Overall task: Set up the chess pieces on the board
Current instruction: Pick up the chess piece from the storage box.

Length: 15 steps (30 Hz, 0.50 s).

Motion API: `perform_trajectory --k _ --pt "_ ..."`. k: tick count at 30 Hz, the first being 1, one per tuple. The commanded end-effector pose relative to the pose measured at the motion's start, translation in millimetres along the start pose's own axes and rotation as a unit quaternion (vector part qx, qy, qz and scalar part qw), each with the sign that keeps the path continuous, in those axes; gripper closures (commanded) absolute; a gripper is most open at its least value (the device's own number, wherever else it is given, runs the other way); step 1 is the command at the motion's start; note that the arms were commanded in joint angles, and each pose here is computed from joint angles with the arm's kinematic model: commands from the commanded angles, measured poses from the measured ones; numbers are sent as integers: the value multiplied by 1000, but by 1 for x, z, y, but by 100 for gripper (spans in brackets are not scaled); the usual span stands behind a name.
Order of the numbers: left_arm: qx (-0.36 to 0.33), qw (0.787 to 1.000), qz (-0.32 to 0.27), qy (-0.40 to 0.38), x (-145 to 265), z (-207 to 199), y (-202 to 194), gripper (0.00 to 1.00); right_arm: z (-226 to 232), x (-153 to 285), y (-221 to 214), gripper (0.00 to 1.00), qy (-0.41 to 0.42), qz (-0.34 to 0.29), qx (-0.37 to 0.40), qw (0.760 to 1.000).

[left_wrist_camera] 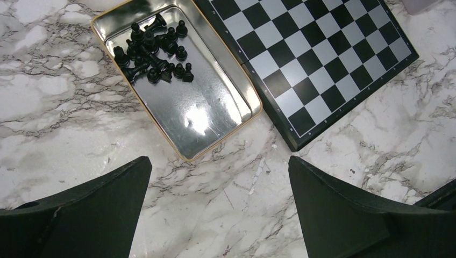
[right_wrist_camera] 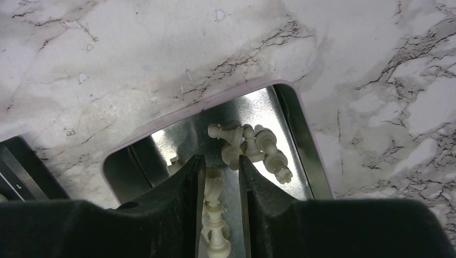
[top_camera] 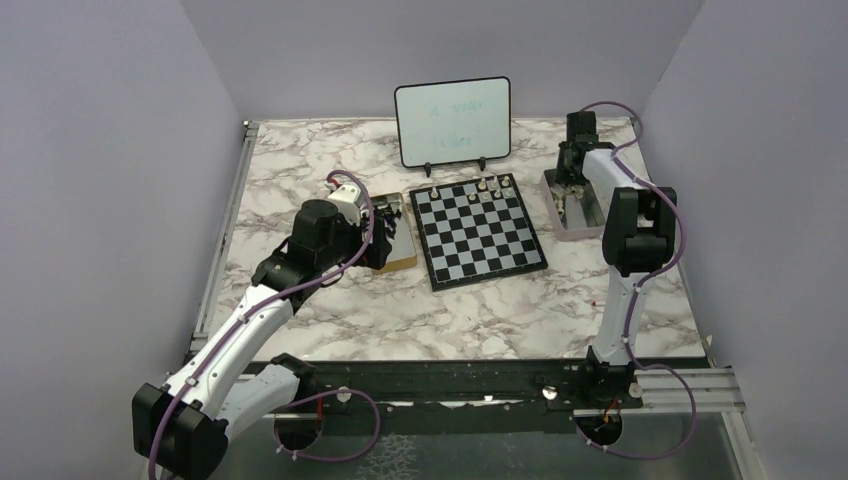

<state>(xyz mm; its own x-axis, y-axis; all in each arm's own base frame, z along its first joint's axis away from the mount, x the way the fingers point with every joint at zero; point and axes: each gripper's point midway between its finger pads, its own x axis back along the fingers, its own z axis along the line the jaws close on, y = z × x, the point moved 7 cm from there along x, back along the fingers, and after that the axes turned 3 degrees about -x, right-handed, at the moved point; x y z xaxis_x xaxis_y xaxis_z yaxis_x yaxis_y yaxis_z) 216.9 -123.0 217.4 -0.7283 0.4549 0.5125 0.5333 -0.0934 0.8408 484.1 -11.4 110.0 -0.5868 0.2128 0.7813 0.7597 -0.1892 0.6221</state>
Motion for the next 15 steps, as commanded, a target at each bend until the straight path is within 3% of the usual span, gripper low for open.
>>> perform_trajectory --k 1,15 --pt "-8 1000 -12 7 1 1 4 1 -5 -10 1 65 -16 -6 7 1000" --pt "-8 1000 -11 8 0 1 4 1 -5 -16 -12 71 -14 8 7 1000"
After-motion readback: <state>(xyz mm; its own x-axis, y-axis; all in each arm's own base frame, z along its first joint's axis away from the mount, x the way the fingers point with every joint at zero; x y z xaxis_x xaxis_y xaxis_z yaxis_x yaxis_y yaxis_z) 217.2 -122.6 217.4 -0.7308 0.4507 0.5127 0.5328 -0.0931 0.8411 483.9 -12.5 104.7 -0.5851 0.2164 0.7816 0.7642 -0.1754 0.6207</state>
